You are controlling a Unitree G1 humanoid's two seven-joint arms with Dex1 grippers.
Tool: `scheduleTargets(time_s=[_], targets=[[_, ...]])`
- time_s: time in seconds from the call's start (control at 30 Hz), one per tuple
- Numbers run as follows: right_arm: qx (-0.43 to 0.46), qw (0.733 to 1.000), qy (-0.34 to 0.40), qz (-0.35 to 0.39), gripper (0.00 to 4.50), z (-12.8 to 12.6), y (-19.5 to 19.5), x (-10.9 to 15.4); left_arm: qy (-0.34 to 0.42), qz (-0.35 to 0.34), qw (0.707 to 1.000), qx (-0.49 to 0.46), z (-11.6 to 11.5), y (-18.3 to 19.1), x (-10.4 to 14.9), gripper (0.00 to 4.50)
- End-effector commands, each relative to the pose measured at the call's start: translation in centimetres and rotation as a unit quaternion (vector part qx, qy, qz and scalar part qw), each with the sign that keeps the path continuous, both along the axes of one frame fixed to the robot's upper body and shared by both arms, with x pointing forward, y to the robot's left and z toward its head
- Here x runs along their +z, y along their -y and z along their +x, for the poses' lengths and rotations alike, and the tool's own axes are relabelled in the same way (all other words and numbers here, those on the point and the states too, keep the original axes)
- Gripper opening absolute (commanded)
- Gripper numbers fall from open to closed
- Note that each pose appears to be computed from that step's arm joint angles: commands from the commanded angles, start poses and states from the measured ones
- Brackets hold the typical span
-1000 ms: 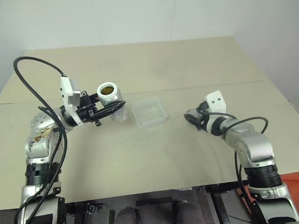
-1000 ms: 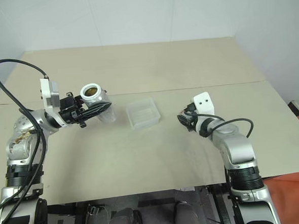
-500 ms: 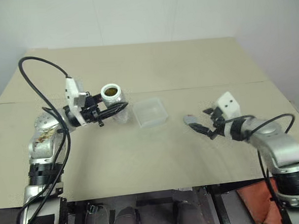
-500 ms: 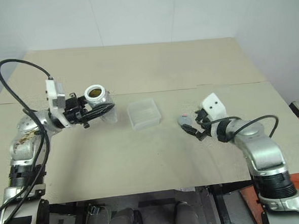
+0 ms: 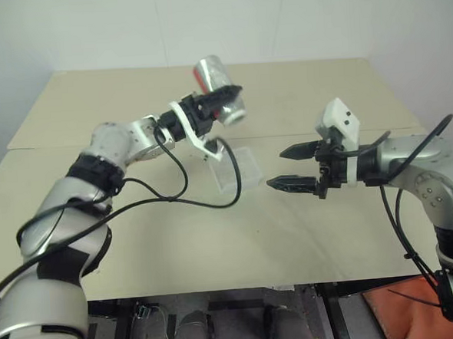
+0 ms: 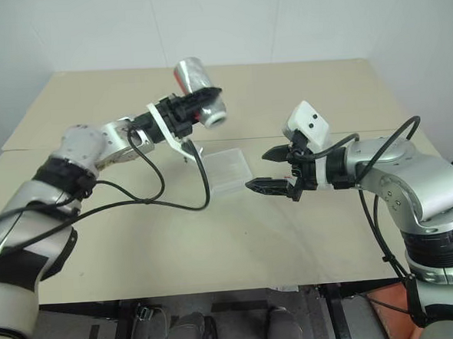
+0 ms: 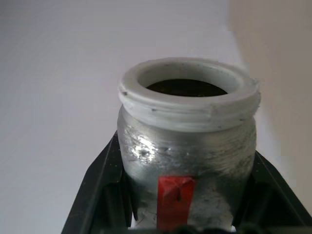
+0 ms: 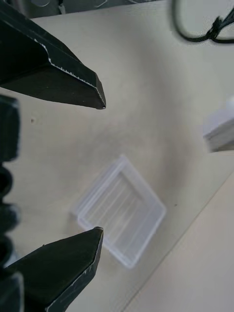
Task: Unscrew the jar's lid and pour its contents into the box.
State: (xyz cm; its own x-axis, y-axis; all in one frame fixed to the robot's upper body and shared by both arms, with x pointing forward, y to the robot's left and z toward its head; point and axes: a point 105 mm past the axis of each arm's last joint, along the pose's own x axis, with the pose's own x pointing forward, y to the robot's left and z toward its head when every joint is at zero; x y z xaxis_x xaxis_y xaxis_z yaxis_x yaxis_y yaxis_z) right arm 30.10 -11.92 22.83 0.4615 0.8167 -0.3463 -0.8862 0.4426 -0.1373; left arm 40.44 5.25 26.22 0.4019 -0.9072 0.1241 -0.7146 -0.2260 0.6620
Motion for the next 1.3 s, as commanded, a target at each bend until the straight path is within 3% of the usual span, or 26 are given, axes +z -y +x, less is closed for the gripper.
scheduleTargets(time_s=[0.03, 0.2, 0.57, 0.67, 0.73, 0.87, 1.03, 1.1, 1.2, 1.3], targets=[[0.000, 1.000, 0.011, -0.005, 4.48, 0.0, 0.1, 0.9, 0.068, 0.076, 0.994, -0.035, 0.1, 0.2, -1.2, 2.01], [-0.002, 1.000, 0.016, 0.011, 4.48, -0.2, -0.1, 1.5, 0.090, 0.142, 0.985, -0.045, 0.5, -0.2, -3.9, 2.01], [-0.009, 1.000, 0.020, 0.019, 4.48, -0.3, -0.1, 1.5, 0.080, 0.102, 0.991, -0.022, 1.1, -0.8, -3.3, 2.01], [-0.009, 1.000, 0.021, 0.019, 4.48, -0.3, -0.2, 1.4, 0.036, 0.048, 0.998, 0.004, 1.4, -1.6, -2.6, 2.01], [-0.007, 1.000, 0.024, 0.019, 4.48, -0.3, -0.3, 1.5, -0.034, -0.036, 0.998, 0.042, 2.0, -2.5, -1.9, 2.01], [-0.004, 0.999, 0.026, 0.021, 4.48, -0.3, -0.3, 1.4, -0.160, -0.197, 0.965, 0.068, 2.3, -4.3, -0.4, 2.01], [-0.004, 0.999, 0.030, 0.025, 4.48, 0.0, -0.4, 1.3, -0.342, -0.398, 0.847, 0.084, 3.1, -6.8, 0.0, 2.01], [-0.005, 0.999, 0.033, 0.030, 4.48, 0.1, -0.5, 1.3, -0.406, -0.467, 0.782, 0.080, 3.1, -7.9, -0.4, 2.01], [-0.006, 0.999, 0.037, 0.037, 4.48, 0.1, -0.6, 1.3, -0.481, -0.579, 0.655, 0.067, 2.9, -10.1, -1.1, 2.01], [-0.007, 0.998, 0.039, 0.040, 4.48, 0.2, -0.7, 1.2, -0.524, -0.633, 0.567, 0.056, 2.2, -11.0, -1.8, 2.01]])
